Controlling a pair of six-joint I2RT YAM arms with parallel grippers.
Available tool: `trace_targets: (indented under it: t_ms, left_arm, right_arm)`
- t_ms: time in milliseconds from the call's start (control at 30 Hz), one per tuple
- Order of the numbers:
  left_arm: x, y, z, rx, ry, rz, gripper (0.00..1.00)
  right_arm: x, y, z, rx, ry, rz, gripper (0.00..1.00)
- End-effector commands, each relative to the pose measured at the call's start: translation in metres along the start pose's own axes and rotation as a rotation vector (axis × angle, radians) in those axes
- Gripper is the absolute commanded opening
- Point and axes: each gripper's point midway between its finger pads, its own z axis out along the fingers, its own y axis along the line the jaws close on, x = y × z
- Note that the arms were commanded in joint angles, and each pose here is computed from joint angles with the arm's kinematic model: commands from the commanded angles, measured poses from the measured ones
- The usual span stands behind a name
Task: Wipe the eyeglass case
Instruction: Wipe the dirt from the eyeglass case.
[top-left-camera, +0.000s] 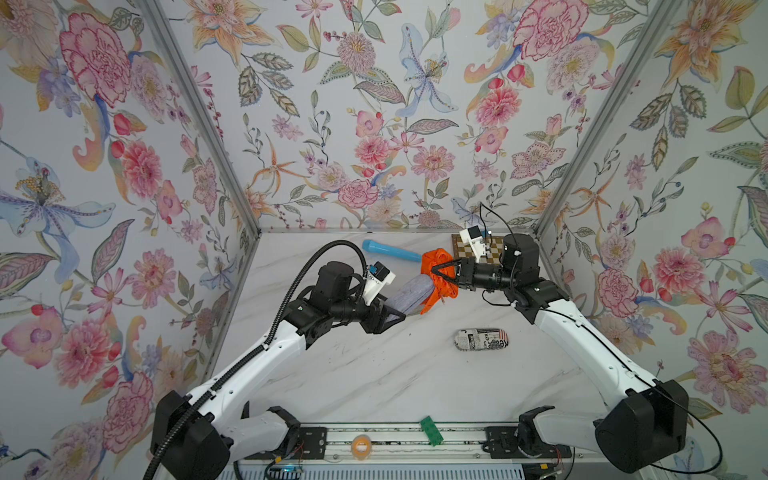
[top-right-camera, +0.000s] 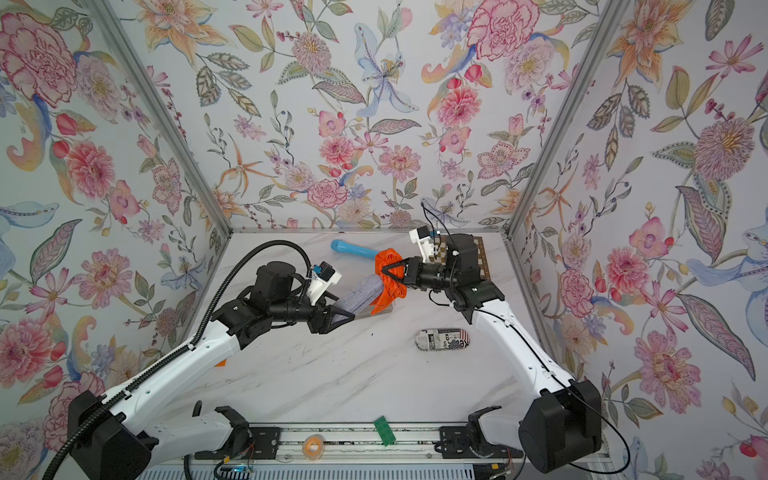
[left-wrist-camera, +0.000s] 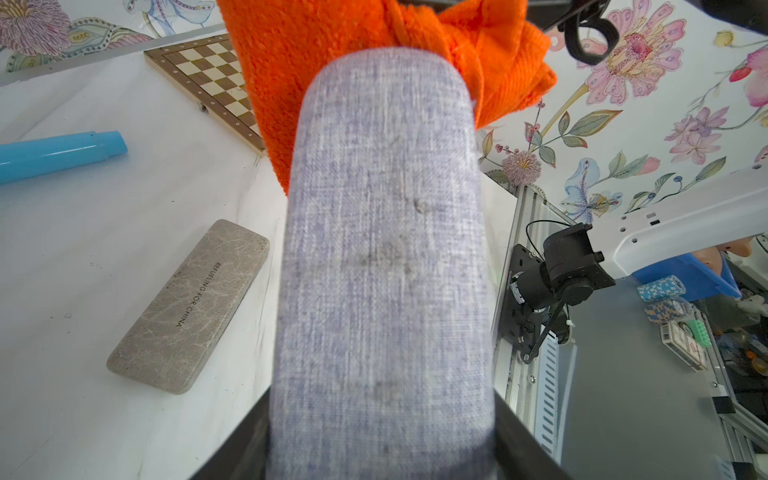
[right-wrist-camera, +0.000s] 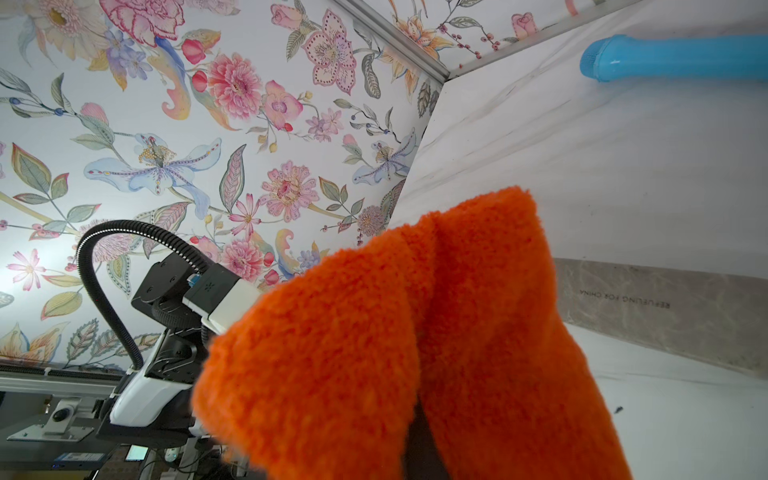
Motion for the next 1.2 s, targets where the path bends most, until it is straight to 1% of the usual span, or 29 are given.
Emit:
trace_targets:
  t_ms: [0, 100, 200, 267, 333, 433, 533, 600, 633, 700, 767, 867, 967, 1067, 1167]
  left_arm:
    - [-0.032, -0.014, -0.001, 0.033, -0.107, 0.11, 0.46]
    - [-0.028, -0.029, 0.007, 0.034, -0.058, 0.191, 0.46]
    - [-0.025, -0.037, 0.009, 0.063, -0.037, 0.209, 0.46]
    - [-0.021, -0.028, 0.012, 0.029, 0.007, 0.224, 0.46]
    - [-0.02, -0.013, 0.012, -0.017, 0.034, 0.22, 0.44]
    - [-0.026, 0.006, 0.006, -0.064, 0.013, 0.185, 0.43]
    - [-0.03, 0.016, -0.001, -0.114, -0.004, 0.179, 0.43]
    - [-0.031, 0.012, -0.001, -0.102, -0.006, 0.181, 0.44]
    - [-0.031, 0.005, 0.002, -0.074, -0.008, 0.184, 0.44]
    - [-0.03, -0.004, 0.009, -0.062, -0.01, 0.203, 0.43]
    - [-0.03, -0.006, 0.013, -0.06, -0.022, 0.202, 0.43]
    - [-0.03, 0.001, 0.012, -0.074, -0.048, 0.208, 0.43]
    - [-0.035, 0.019, 0.004, -0.111, -0.069, 0.174, 0.43]
    - [-0.043, 0.039, -0.013, -0.16, -0.116, 0.131, 0.43]
    - [-0.048, 0.04, -0.02, -0.17, -0.148, 0.123, 0.44]
  right_arm:
    - [0.008, 0.016, 0.007, -0.11, 0.055, 0.017, 0.0]
    - [0.004, 0.011, 0.012, -0.115, 0.061, 0.029, 0.0]
    - [0.001, 0.014, 0.019, -0.161, 0.076, 0.039, 0.0]
    - [0.003, 0.014, 0.024, -0.177, 0.113, 0.044, 0.0]
    - [0.007, 0.008, 0.028, -0.152, 0.147, 0.046, 0.0]
    - [0.006, -0.002, 0.03, -0.132, 0.17, 0.058, 0.0]
    - [0.007, -0.008, 0.033, -0.14, 0.186, 0.073, 0.0]
    - [0.009, -0.005, 0.035, -0.157, 0.194, 0.066, 0.0]
    - [0.01, -0.003, 0.036, -0.166, 0.197, 0.061, 0.0]
    - [0.012, -0.001, 0.039, -0.18, 0.201, 0.059, 0.0]
    - [0.014, 0.001, 0.042, -0.198, 0.205, 0.064, 0.0]
    - [0.017, 0.002, 0.043, -0.211, 0.216, 0.073, 0.0]
    - [0.015, -0.001, 0.041, -0.21, 0.224, 0.092, 0.0]
    - [0.011, -0.011, 0.036, -0.19, 0.209, 0.119, 0.0]
    - [0.01, -0.017, 0.031, -0.183, 0.2, 0.127, 0.0]
